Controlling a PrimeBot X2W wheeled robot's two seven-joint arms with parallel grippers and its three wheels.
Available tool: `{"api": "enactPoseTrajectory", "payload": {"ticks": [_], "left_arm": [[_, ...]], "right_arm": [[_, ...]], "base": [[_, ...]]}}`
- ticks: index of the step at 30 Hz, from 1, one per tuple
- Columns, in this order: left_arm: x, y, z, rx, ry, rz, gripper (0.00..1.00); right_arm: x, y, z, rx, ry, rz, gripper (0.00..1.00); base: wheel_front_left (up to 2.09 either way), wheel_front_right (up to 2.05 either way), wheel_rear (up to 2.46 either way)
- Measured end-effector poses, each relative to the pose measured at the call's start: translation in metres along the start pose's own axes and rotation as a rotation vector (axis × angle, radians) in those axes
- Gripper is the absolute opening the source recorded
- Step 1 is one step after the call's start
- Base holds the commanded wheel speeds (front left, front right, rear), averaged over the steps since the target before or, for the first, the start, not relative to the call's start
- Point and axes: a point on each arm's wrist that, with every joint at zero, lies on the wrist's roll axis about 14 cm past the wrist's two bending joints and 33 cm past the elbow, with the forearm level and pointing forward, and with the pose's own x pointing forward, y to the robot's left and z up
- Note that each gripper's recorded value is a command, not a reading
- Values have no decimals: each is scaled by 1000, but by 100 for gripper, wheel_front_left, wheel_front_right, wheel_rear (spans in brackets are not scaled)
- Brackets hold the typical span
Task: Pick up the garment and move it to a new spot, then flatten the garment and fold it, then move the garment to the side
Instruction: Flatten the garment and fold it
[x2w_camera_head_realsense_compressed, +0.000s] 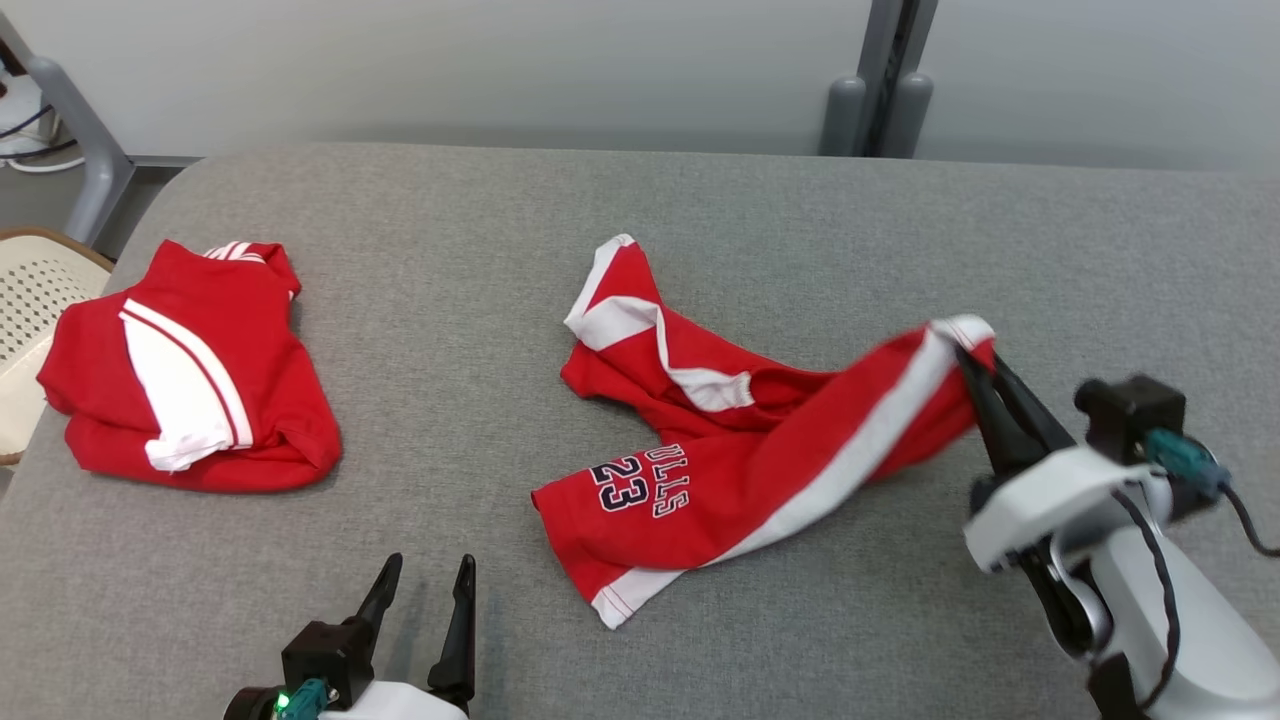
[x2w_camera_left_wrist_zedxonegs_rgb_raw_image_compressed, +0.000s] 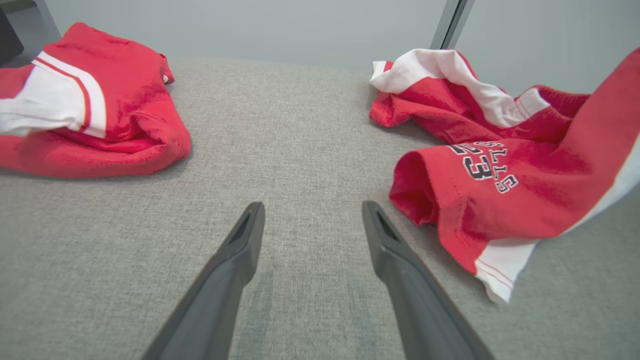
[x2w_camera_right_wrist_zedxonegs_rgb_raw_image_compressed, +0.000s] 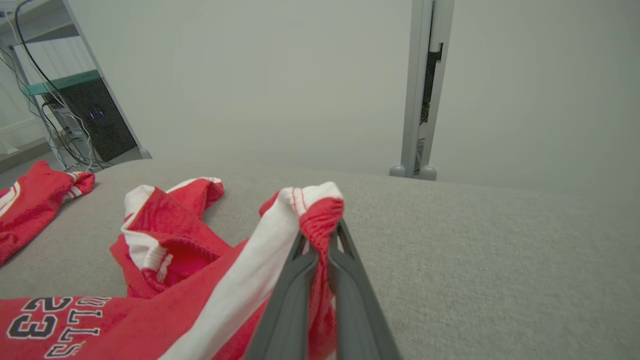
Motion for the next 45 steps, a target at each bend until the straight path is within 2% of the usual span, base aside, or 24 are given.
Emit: {"api": "enactPoseTrajectory", "payload": {"ticks": [3,4,5,6,9,13,20,30,31,32,33,37,45], "left_arm": [[6,-5,2,8,-2,-20,100],[7,-6,1,12,1,-24,100],[8,-6,0,17,4,-27,100],[9,-7,0,18,6,-29,100],[11,-10,-2,25,12,-45,100],[14,-23,-1,22,11,-96,100],[9,-61,-11,-19,44,-241,100],[14,-93,-22,-59,94,-346,100],[16,-96,-21,-61,92,-353,92],[19,-98,-20,-60,90,-360,40],[21,-100,-19,-58,88,-366,0],[36,-98,-13,-42,70,-348,0],[80,-78,25,60,-45,-271,0]], "right_arm": [[-26,-31,-39,7,111,-99,0],[-33,-38,-49,13,137,-125,13],[-39,-44,-57,8,163,-144,44],[-45,-50,-64,6,184,-168,100],[-56,-66,-70,0,202,-225,100],[-62,-82,-51,-15,135,-298,100],[-82,-83,-41,-15,88,-356,100],[-100,-97,-33,-18,58,-422,100],[-102,-98,-34,-18,60,-428,100],[-104,-100,-35,-18,62,-435,100],[-105,-102,-35,-21,65,-441,100],[-113,-110,-38,-20,71,-472,100],[-123,-119,-36,-19,64,-511,100]], "base": [[0,0,0],[0,0,0],[0,0,0],[0,0,0],[0,0,0],[0,0,0],[0,0,0],[0,0,0],[0,0,0],[0,0,0],[0,0,0],[0,0,0],[0,0,0]]}}
